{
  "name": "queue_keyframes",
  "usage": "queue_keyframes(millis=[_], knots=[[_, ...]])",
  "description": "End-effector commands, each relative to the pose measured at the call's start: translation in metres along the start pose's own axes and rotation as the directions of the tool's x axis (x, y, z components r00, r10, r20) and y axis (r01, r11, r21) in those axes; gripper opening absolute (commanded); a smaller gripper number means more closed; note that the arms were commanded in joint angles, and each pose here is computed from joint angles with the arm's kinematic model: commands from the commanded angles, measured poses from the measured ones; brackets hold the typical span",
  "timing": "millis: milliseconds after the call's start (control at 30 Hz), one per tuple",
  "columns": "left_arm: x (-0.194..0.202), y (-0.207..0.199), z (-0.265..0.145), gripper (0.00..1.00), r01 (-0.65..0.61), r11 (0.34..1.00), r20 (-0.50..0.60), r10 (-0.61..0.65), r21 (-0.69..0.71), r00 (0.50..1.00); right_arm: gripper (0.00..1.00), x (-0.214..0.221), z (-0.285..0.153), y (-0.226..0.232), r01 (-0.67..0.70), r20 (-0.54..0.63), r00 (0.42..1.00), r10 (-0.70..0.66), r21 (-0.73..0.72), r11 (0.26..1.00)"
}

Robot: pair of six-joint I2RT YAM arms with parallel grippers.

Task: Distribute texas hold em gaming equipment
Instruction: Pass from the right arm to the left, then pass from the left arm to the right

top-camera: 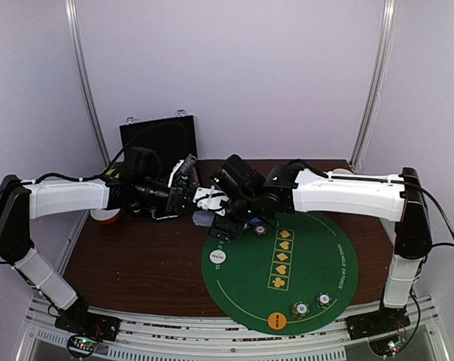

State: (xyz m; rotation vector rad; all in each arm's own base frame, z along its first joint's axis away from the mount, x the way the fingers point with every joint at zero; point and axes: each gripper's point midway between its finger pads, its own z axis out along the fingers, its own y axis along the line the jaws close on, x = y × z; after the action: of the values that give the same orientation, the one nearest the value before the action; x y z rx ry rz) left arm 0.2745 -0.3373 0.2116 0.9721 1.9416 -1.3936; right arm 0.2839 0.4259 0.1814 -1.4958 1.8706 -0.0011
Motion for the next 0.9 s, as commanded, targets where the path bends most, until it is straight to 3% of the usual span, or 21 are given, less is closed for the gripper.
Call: queue_keyframes(millis=[0, 533, 867], knots=[[-0.013, -0.021, -0.009, 0.0, -0.112, 0.993, 0.043, 0.11, 0.027, 0.993, 1.0, -0.015, -0.024, -0.01, -0.056, 0.125, 0.991, 0.057, -0.017, 0.998], [-0.02, -0.03, -0.012, 0.0, -0.129, 0.99, 0.067, 0.125, 0.06, 0.99, 0.9, -0.019, -0.025, -0.009, -0.044, 0.237, 0.97, 0.047, -0.019, 0.999], [-0.019, -0.032, -0.011, 0.0, -0.122, 0.989, 0.068, 0.117, 0.078, 0.991, 0.58, -0.014, -0.023, -0.015, -0.068, 0.234, 0.97, 0.068, -0.008, 0.998]])
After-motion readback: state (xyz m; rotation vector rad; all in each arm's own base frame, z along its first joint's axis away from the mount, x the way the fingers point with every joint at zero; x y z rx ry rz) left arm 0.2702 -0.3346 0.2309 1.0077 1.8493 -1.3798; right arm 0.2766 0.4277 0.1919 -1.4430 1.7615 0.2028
